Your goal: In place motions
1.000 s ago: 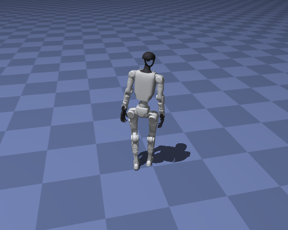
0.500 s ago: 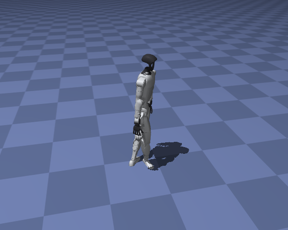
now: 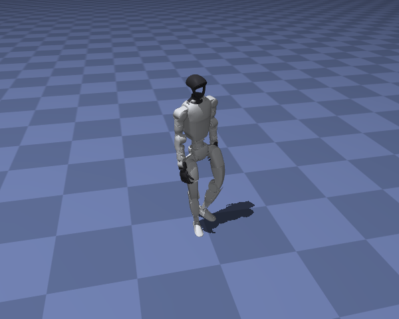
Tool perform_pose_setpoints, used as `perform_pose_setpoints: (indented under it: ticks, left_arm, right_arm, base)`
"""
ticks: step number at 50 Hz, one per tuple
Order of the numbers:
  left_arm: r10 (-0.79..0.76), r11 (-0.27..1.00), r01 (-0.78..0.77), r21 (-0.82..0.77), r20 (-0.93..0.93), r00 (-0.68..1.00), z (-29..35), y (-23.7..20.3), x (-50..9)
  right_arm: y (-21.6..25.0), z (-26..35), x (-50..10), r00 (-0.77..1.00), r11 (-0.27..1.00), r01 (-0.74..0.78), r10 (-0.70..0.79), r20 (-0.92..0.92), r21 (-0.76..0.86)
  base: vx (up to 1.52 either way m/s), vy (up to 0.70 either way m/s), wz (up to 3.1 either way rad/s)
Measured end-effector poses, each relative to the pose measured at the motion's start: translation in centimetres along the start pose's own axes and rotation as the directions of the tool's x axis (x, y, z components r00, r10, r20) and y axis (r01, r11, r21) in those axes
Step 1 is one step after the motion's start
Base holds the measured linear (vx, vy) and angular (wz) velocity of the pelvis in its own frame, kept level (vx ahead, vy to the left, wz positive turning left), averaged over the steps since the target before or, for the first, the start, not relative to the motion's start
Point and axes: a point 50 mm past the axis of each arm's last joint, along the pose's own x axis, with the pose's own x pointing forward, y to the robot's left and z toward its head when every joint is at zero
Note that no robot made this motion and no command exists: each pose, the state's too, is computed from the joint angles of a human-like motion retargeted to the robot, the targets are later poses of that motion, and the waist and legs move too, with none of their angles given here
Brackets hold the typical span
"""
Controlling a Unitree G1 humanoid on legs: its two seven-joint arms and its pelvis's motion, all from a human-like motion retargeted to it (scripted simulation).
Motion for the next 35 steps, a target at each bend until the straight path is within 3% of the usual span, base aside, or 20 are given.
perform_pose_setpoints:
  ticks: [6,12,22,35]
  left_arm:
    - [0.016,0.997,-0.013,0.078,-0.043,0.999,-0.6,0.4,-0.1]
    - [0.003,1.0,-0.003,0.009,-0.054,0.999,-1.1,0.2,-0.1]
    - [0.02,1.0,-0.021,0.01,0.018,1.0,1.2,1.4,-0.1]
    - [0.032,0.999,-0.035,0.035,0.09,0.995,3.4,2.3,-0.3]
  right_arm:
    - [0.7,-0.6,0.0,0.999,0.999,-0.021,0.023,-0.047,0.046]
    - [1.2,-3.7,-0.5,0.982,0.999,-0.042,0.04,-0.187,-0.007]
    - [1.8,-9.4,-2.4,0.916,0.994,0.019,0.027,-0.401,0.111]
    - [2.7,-8.9,-2.2,0.924,0.991,-0.015,0.064,-0.376,0.132]
  base:
    - [0.17,0.12,-1.3]
    - [0.2,0.17,-0.5]
    - [0.14,0.09,-0.49]
    - [0.02,0.02,0.51]
